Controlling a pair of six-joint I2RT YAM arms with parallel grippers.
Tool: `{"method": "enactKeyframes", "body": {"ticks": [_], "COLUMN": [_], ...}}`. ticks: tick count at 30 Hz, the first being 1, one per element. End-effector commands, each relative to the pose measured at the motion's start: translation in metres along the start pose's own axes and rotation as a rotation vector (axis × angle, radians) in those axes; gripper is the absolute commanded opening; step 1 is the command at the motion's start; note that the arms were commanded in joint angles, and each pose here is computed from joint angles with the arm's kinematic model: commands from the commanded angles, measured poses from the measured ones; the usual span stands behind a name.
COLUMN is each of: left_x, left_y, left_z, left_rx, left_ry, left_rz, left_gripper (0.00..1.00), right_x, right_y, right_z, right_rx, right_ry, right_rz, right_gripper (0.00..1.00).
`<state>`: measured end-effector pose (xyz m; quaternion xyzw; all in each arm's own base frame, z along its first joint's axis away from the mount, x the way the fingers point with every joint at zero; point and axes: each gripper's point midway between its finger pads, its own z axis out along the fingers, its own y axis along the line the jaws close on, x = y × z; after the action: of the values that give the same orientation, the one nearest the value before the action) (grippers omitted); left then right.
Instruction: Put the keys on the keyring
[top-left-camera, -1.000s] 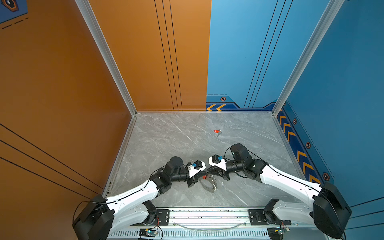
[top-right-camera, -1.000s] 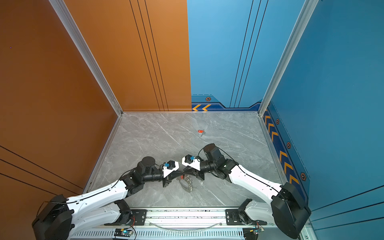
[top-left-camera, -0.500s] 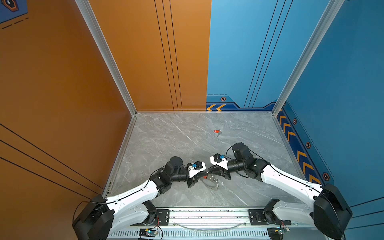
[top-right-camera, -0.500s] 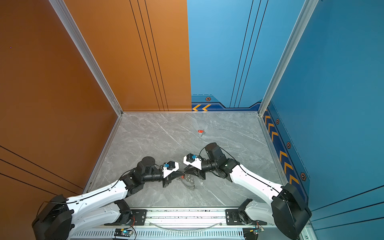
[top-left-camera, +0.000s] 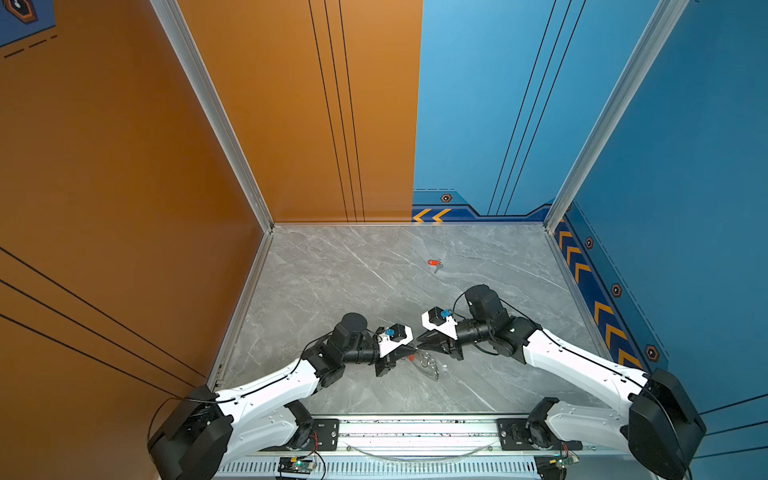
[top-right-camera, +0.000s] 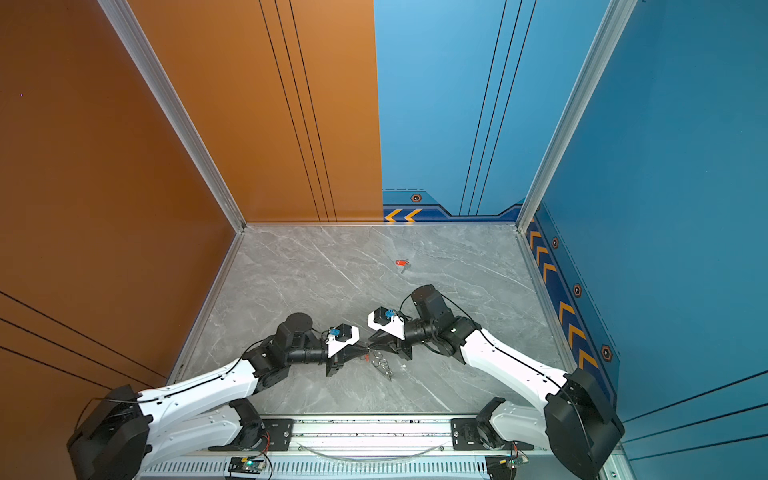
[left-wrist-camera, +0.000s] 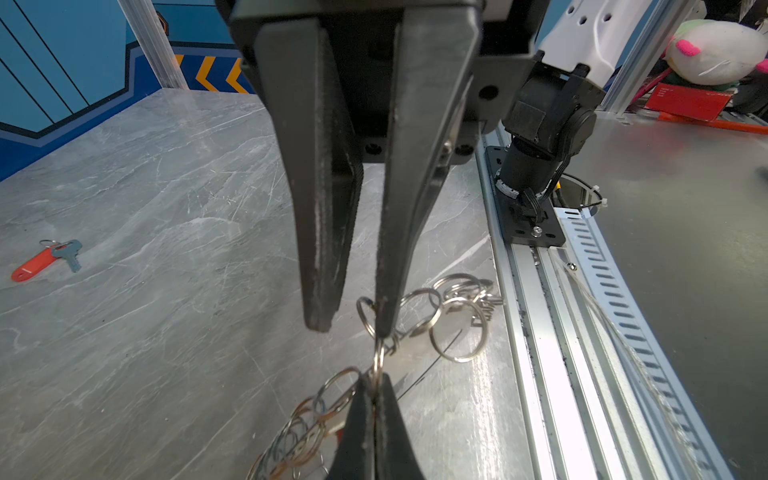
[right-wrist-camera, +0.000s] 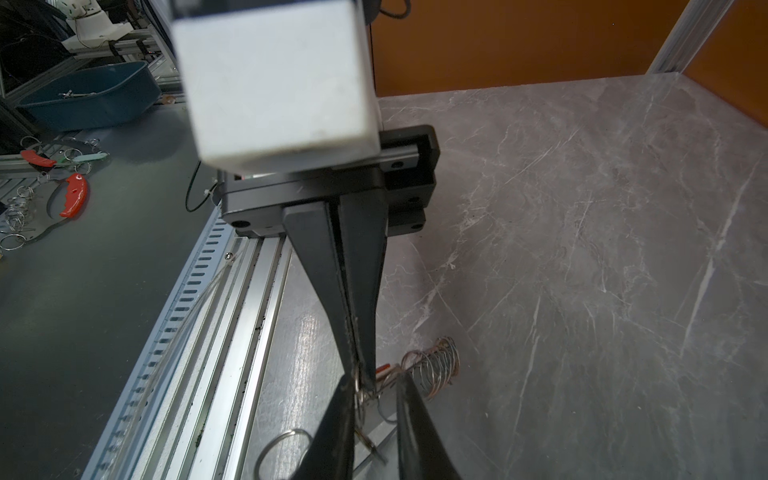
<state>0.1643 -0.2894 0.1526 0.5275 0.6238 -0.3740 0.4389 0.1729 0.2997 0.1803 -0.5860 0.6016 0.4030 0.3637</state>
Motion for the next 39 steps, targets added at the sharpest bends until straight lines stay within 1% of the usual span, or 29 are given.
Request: {"method": "enactKeyframes", "body": {"ticks": [1, 7, 12, 25, 31, 35, 39], "left_x": [-0.015, -0.015, -0.016, -0.011, -0.012, -0.012, -0.012], "left_y": [-0.008, -0.01, -0.001, 0.003, 0.002, 0.002, 0.003], "left_z": [0.001, 0.0, -0.003, 0.0, 0.0, 0.0, 0.0], "left_rx": [0.047, 0.048, -0.012, -0.021, -0.015, -0.014, -0.018], "left_ry": [-0.046, -0.05, -0.05, -0.031, -0.033, -0.032, -0.033], "left_rz": [0.047, 0.054, 0.06, 0.045, 0.042, 0.039, 0.039], "left_gripper": [0.0, 0.0, 0.0, 0.0, 0.0, 0.0, 0.0], "right_x": [-0.001, 0.004, 0.014, -0.008, -0.002, 0.0, 0.004], "right_y": [-0.003, 0.0, 0.008, 0.008, 0.005, 0.004, 0.003], "right_z": [-0.001, 0.003, 0.006, -0.007, -0.002, 0.002, 0.003], "right_rx": [0.01, -0.015, -0.039, 0.015, 0.016, 0.002, 0.0], "right_ry": [0.027, 0.042, 0.061, -0.042, -0.008, 0.011, 0.023], "right_rz": [-0.012, -0.001, 0.006, -0.02, -0.002, 0.008, 0.013], "right_gripper": [0.21, 0.21, 0.21, 0.21, 0.21, 0.17, 0.16]}}
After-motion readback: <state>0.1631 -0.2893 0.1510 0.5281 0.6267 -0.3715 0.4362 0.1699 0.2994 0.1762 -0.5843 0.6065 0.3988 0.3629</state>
